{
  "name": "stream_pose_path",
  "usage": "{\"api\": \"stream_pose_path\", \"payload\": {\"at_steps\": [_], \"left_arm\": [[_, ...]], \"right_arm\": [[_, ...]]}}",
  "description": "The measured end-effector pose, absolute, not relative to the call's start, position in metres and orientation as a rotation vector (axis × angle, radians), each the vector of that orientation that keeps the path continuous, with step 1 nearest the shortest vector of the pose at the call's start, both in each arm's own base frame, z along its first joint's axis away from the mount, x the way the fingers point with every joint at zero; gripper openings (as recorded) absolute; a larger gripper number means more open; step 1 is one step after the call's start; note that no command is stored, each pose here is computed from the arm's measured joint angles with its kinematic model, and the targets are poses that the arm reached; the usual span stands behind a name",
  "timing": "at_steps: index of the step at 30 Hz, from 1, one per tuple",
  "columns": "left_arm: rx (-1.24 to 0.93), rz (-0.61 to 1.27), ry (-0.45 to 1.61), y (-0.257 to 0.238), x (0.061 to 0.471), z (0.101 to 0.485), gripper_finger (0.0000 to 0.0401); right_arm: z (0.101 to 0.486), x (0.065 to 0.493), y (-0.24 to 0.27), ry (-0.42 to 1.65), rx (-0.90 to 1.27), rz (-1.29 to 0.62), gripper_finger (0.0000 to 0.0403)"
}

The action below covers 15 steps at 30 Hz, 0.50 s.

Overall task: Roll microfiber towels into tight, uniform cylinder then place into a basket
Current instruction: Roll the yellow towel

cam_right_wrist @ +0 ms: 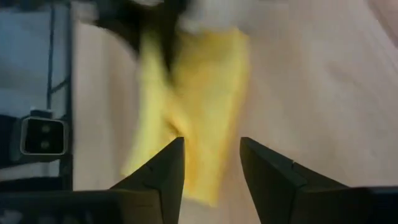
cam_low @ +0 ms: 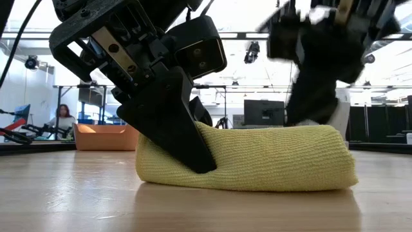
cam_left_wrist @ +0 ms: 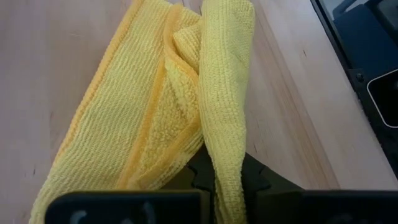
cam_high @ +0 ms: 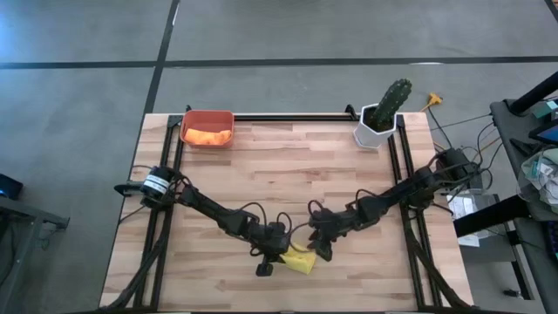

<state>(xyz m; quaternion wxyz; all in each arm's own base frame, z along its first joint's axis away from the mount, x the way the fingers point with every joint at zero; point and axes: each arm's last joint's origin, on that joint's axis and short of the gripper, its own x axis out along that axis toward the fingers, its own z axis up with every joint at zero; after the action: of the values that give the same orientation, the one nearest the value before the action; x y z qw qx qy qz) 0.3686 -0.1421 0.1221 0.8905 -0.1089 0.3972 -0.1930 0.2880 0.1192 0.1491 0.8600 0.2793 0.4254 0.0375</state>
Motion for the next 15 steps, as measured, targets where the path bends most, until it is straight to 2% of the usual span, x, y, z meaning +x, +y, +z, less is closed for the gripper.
{"api": "stream_pose_path", "payload": {"at_steps": [5, 15], "left_arm": [[-0.226, -0.4, 0.825, -0.142, 0.369, 0.122, 0.0003], [-0.221, -0.414, 0.821, -0.143, 0.369, 0.123, 0.0003]], "right_arm": [[0.166, 0.295, 0.158, 0.795, 0.287, 0.234, 0.0131], [0.141, 0.294, 0.169, 0.91, 0.125, 0.234, 0.0044]]}}
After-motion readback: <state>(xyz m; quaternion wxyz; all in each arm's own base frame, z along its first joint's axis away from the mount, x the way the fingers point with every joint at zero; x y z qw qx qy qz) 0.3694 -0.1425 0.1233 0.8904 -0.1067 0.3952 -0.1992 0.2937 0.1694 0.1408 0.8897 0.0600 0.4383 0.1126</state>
